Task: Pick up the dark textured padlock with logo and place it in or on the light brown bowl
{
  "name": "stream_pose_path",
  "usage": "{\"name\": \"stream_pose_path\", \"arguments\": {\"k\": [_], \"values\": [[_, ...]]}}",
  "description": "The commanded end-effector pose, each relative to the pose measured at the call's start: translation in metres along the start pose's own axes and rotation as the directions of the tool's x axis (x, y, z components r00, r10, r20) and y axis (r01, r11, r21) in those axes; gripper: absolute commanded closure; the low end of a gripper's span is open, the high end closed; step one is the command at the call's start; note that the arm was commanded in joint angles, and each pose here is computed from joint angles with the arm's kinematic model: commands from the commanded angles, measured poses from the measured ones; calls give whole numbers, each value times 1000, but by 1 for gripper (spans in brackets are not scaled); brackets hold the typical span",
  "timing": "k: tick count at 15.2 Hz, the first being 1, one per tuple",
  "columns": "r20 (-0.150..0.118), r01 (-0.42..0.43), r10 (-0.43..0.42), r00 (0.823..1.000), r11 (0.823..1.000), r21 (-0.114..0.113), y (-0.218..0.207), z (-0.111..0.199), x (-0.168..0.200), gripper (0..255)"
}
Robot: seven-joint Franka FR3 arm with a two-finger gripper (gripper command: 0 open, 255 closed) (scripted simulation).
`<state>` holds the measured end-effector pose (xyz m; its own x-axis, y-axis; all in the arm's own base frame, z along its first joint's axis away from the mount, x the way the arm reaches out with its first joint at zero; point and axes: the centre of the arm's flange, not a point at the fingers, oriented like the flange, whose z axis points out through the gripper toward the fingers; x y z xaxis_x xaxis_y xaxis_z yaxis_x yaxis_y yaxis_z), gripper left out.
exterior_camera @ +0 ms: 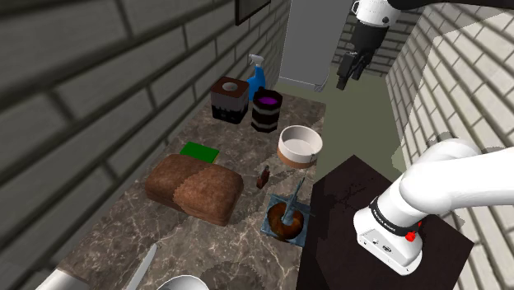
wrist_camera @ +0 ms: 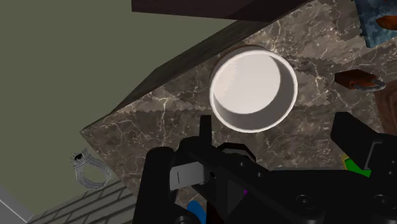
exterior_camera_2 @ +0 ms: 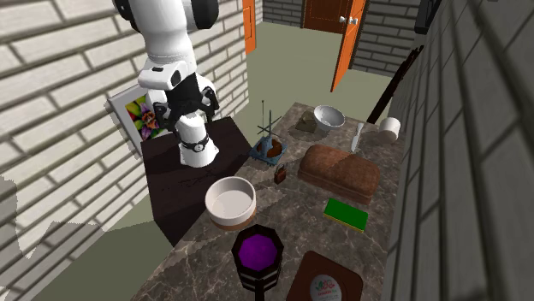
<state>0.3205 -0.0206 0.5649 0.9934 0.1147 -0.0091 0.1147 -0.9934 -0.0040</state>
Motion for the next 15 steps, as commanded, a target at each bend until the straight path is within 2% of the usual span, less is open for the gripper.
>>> {"name": "stream_pose_path", "arguments": {"k": [1, 15], "values": [[0, 0, 0, 1000, 1000, 0, 0, 0, 0, 0], [11, 70, -70, 998, 998, -8, -131, 125, 42, 0]]}}
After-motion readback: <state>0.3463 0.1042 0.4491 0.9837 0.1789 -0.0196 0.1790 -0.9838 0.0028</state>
